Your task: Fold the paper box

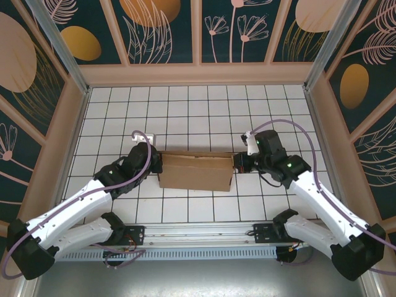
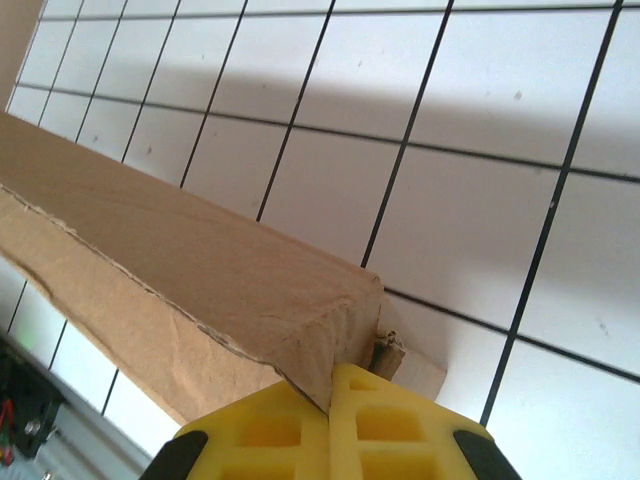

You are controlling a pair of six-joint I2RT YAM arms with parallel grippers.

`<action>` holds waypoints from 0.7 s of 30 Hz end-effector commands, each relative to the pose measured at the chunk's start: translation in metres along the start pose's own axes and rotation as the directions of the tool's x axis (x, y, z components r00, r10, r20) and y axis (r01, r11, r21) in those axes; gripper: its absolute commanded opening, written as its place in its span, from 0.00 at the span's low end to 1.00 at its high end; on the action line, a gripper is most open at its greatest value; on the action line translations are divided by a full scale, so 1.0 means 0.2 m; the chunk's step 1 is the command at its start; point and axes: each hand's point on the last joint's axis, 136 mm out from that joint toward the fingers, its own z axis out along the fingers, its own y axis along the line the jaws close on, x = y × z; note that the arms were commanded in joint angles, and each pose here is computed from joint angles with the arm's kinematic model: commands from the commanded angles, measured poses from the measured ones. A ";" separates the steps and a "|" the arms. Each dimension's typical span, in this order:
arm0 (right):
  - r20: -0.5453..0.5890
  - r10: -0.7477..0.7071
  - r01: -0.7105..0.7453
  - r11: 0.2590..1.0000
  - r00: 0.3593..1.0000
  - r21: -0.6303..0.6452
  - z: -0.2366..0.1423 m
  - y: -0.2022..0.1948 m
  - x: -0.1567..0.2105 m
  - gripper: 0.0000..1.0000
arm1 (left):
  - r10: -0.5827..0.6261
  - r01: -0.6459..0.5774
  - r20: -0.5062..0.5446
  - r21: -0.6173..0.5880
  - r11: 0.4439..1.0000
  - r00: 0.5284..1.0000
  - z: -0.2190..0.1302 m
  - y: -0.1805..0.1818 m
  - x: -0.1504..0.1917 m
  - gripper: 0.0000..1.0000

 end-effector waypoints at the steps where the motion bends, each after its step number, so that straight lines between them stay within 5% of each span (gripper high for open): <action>1: 0.115 0.026 -0.029 0.999 0.993 0.026 0.00 -0.01 -0.05 0.00 | -0.002 0.002 -0.055 -0.003 1.000 0.999 0.01 0.02 0.09 0.00; 6: 0.135 0.054 -0.054 0.999 0.989 -0.007 0.00 0.04 -0.06 0.00 | -0.008 0.008 -0.050 -0.002 1.000 0.999 0.00 0.03 0.09 0.00; 10: 0.141 -0.058 0.047 0.996 0.988 0.078 0.02 0.03 0.01 0.02 | -0.012 0.012 -0.030 0.001 1.000 0.999 0.00 0.03 0.08 0.00; 14: 0.218 -0.136 0.116 0.988 0.967 0.101 -0.02 0.05 -0.01 0.21 | -0.018 0.018 -0.016 0.008 1.000 1.000 0.00 0.04 0.09 0.00; 21: 0.364 -0.215 0.216 0.976 0.906 0.039 -0.17 0.17 -0.13 0.41 | -0.020 0.020 0.014 0.009 1.000 1.000 -0.03 0.05 0.06 0.00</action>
